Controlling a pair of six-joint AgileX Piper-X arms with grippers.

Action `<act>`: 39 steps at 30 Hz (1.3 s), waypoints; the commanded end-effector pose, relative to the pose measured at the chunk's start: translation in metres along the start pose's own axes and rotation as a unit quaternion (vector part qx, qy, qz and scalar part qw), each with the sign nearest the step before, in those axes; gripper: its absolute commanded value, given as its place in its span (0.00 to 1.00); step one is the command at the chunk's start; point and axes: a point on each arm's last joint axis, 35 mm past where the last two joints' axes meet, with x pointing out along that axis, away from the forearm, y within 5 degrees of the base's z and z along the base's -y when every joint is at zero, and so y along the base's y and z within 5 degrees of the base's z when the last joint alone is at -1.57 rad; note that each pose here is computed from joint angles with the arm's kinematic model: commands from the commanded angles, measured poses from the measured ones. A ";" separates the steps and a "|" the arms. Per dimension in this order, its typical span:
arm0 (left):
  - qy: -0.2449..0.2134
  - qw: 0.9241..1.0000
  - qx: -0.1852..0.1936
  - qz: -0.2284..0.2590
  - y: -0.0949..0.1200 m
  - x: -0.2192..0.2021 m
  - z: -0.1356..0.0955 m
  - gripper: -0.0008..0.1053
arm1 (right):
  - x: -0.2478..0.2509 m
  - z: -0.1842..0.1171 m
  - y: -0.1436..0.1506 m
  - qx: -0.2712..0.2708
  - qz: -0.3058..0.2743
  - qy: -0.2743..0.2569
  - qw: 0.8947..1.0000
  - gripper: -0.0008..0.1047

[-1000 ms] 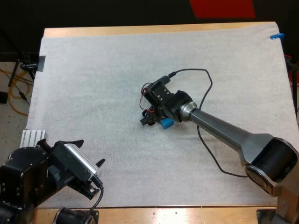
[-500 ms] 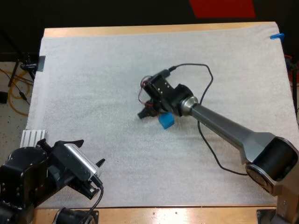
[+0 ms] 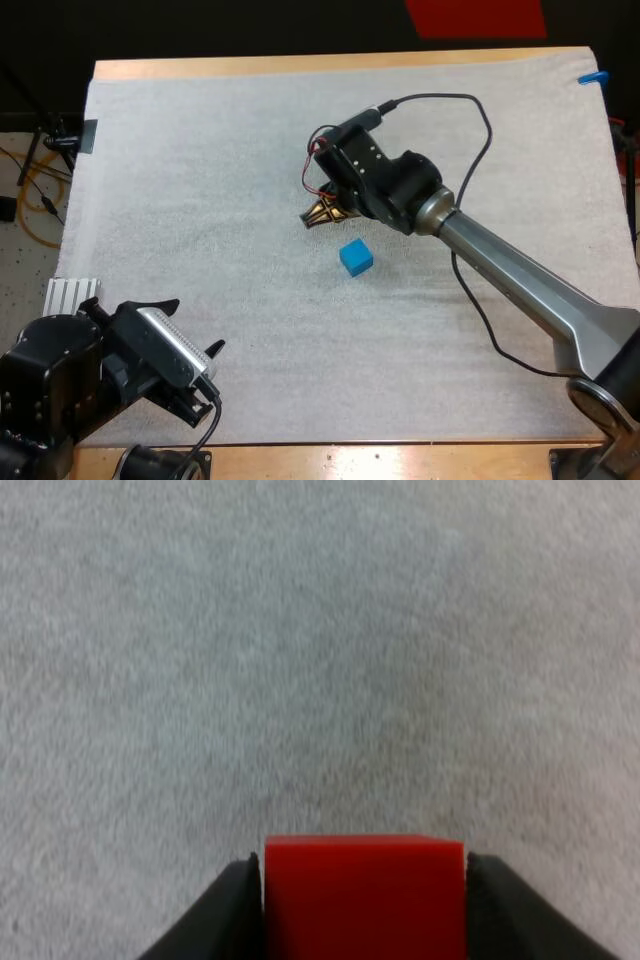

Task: Stack red cube on blue cube

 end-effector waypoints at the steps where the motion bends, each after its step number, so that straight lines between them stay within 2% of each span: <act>1: -0.001 1.000 -0.007 0.001 0.000 0.000 0.001 0.60 | -0.010 0.000 -0.003 0.004 -0.003 0.003 1.000 0.40; 13: -0.001 1.000 -0.007 0.001 0.000 0.000 0.001 0.60 | 0.009 -0.028 0.006 0.018 0.003 0.063 0.998 0.40; 22: -0.001 1.000 -0.007 0.001 0.000 0.000 0.001 0.60 | 0.022 -0.040 0.040 -0.003 0.010 0.055 0.998 0.40; 39: -0.001 1.000 -0.007 0.001 0.000 0.000 0.001 0.60 | 0.037 -0.049 0.043 0.007 -0.008 0.041 0.999 0.40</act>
